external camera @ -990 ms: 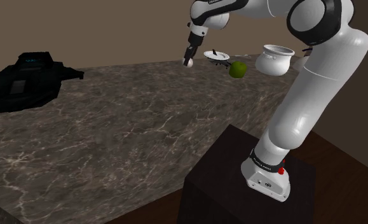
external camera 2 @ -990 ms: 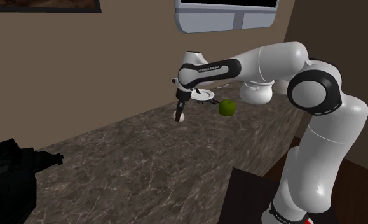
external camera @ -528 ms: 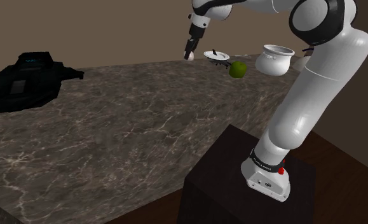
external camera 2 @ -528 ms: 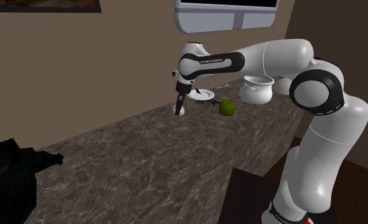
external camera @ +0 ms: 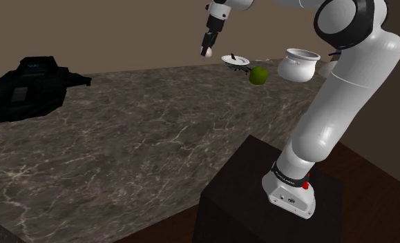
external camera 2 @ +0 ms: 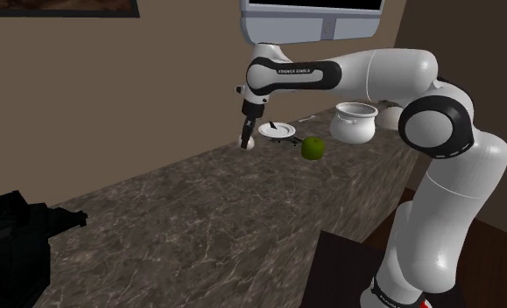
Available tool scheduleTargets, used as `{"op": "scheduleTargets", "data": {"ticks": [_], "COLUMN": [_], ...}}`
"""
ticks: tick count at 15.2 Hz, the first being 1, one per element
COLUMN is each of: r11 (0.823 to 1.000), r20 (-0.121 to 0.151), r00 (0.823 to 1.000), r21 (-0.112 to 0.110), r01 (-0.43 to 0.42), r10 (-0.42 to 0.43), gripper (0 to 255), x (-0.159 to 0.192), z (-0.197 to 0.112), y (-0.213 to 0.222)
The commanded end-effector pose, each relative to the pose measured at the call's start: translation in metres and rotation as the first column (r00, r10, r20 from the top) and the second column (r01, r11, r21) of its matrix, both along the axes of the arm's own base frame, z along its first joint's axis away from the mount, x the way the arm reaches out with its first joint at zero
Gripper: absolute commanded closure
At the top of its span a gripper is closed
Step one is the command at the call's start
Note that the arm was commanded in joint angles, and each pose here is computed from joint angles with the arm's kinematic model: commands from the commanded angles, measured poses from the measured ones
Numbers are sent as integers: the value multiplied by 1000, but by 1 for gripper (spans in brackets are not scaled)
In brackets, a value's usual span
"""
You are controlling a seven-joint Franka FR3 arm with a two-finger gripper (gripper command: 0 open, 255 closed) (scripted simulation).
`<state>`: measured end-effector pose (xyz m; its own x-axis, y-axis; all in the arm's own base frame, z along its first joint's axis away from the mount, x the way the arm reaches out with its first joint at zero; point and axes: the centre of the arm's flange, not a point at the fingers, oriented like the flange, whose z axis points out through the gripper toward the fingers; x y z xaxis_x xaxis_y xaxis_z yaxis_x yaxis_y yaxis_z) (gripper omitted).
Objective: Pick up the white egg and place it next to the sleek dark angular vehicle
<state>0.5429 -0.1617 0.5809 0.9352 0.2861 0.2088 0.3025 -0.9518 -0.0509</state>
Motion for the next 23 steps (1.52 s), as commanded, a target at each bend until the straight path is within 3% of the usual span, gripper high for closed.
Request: {"op": "scheduleTargets", "data": {"ticks": [1,6,23], "r11": [1000,1000,1000], "r20": [0,0,0], "r00": [1000,1000,1000], "r21": [0,0,0], "r01": [0,0,0], "r10": [0,0,0], "gripper": [255,255,255], "x": [-1,-1,46], "z": [11,37,37], "y": [1,1,220]}}
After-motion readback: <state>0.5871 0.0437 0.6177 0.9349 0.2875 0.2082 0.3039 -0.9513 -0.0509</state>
